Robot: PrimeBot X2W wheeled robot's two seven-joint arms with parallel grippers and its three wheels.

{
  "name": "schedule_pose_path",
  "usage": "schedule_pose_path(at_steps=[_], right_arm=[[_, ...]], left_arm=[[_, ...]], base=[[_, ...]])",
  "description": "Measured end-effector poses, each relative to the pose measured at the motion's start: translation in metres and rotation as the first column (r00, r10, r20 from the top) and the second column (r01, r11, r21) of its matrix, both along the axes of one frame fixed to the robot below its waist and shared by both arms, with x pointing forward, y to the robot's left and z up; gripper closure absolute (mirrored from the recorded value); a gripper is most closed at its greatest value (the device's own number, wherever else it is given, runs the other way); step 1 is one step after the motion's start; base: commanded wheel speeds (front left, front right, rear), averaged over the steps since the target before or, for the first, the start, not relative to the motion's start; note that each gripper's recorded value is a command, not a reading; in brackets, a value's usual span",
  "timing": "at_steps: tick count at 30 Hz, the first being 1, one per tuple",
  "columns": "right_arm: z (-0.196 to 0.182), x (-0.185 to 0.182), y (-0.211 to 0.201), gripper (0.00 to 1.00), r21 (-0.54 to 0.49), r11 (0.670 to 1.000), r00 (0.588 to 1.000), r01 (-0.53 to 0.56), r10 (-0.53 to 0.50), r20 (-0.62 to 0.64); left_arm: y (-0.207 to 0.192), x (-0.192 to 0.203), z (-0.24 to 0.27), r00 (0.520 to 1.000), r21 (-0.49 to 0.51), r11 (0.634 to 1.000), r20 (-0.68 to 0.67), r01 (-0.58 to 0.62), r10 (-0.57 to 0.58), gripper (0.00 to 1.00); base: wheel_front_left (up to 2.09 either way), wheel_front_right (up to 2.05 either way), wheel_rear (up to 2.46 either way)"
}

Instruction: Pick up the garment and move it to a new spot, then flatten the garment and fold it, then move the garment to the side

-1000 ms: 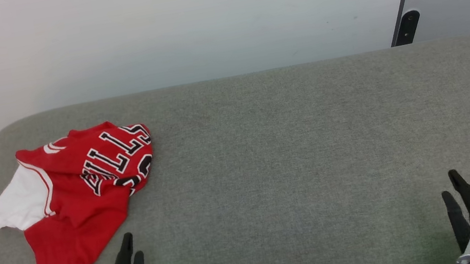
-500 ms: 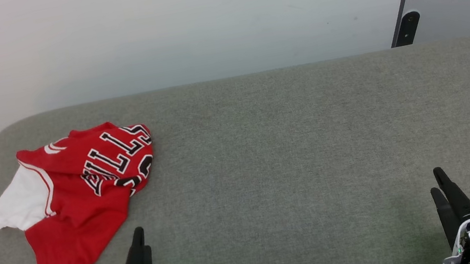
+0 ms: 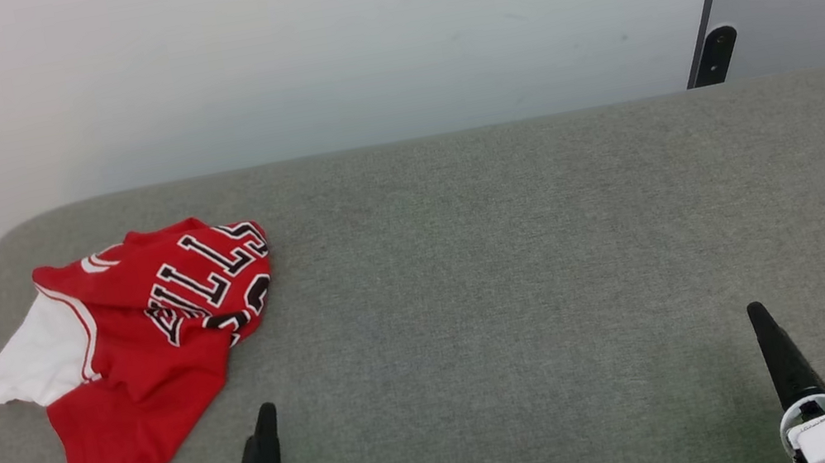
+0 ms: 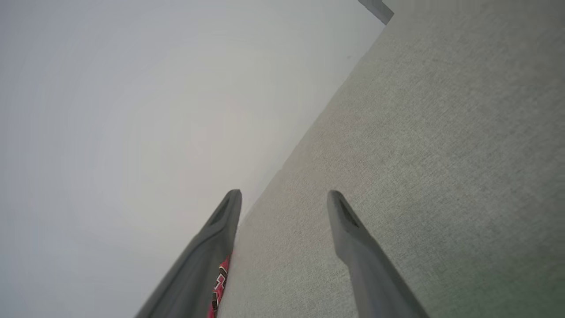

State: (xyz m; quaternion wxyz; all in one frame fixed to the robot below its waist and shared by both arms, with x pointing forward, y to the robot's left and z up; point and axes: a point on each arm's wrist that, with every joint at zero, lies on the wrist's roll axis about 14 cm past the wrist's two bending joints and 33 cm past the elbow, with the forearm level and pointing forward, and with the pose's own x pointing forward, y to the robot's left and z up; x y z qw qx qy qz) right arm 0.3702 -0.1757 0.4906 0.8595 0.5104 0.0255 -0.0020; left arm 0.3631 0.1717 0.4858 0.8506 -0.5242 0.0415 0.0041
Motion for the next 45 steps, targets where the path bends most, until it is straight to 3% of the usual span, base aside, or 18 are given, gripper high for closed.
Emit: schedule_pose_path(at_steps=[5, 11, 26, 45], right_arm=[[0.005, -0.002, 0.000, 0.00, -0.160, 0.987, 1.000, -0.008, 0.011, 0.020], [0.009, -0.004, 0.000, 0.00, -0.329, 0.944, 0.999, -0.011, 0.025, 0.040], [0.018, -0.010, -0.013, 0.00, -0.531, 0.847, 0.996, 0.042, 0.004, 0.084], [0.029, -0.016, -0.013, 0.00, -0.697, 0.713, 0.990, 0.075, 0.028, 0.135]], left_arm=[[-0.004, 0.000, 0.006, 0.999, 0.170, 0.985, 0.022, 0.029, -0.033, 0.00], [-0.001, -0.003, 0.010, 0.999, 0.329, 0.944, 0.034, 0.025, -0.039, 0.00], [0.011, -0.013, 0.026, 0.995, 0.507, 0.861, 0.103, -0.039, -0.016, 0.00], [0.004, -0.022, 0.047, 0.979, 0.672, 0.735, 0.195, -0.091, -0.057, 0.00]], base=[[0.00, 0.00, 0.00], [0.00, 0.00, 0.00], [0.00, 0.00, 0.00], [0.00, 0.00, 0.00]])
